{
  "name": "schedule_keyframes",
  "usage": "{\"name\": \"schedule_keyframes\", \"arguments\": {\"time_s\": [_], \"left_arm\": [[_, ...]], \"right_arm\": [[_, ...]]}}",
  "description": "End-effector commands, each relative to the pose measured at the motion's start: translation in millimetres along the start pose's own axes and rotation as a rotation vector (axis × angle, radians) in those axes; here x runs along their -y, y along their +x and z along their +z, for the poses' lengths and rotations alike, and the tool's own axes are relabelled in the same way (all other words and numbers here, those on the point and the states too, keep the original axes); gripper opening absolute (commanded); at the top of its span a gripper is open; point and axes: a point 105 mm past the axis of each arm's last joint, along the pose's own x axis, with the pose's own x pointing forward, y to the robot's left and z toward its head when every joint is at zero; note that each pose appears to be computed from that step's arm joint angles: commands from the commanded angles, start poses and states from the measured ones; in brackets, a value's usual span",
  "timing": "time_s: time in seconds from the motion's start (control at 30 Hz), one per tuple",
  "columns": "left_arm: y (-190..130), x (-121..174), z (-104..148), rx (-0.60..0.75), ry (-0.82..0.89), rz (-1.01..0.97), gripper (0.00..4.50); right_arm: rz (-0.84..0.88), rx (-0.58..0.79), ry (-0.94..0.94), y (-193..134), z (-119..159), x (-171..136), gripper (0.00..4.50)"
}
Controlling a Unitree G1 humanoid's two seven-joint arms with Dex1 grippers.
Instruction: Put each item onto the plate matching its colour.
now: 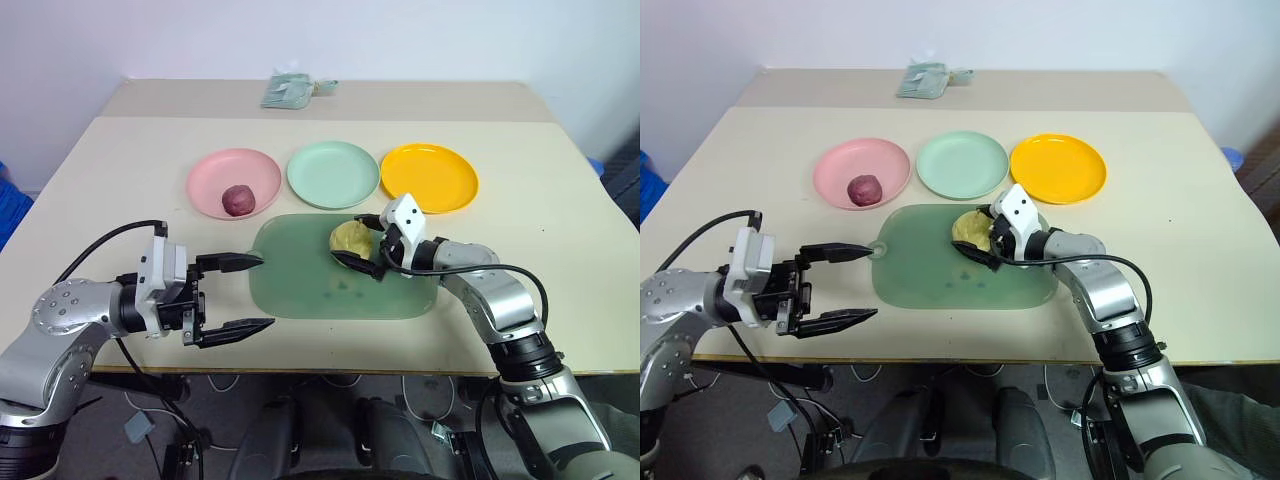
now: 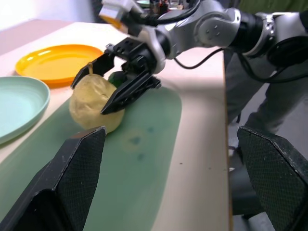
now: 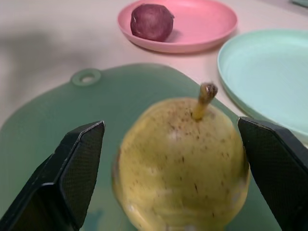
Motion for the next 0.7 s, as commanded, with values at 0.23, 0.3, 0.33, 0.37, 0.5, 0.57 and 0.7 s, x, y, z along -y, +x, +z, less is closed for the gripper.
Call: {"name": "schedule_keyframes", "arguments": {"time_s": [0.23,0.3,0.33,0.37,0.5,0.57,0.7], "left_arm": [[-21.3,5.6,15.9,0.045,-0.002,0.028,4.50],[-22.6,5.5,16.6,0.046,-0.001,0.038,4.50],[-22.3,4.7,18.0,0.056,-0.003,0.047,4.50],[-20.9,3.8,19.0,0.065,-0.004,0.055,4.50],[-12.2,-1.1,23.9,0.111,-0.011,0.100,4.50],[-5.4,-2.5,27.6,0.133,-0.009,0.118,4.50],[1.5,-2.5,28.7,0.142,0.000,0.149,4.50]], "right_arm": [[0.003,0.041,-0.056,2.0,14.0,7.7,2.78],[-0.003,0.045,-0.063,0.8,15.6,10.0,2.78],[-0.008,0.054,-0.067,0.0,18.1,11.8,2.78],[-0.015,0.077,-0.066,-1.1,24.2,14.9,2.78],[-0.088,0.195,-0.067,-5.7,57.4,40.2,2.78],[-0.205,0.231,-0.106,-8.3,71.3,71.4,2.78],[-0.389,0.243,-0.142,-13.1,80.6,123.2,2.78]]}}
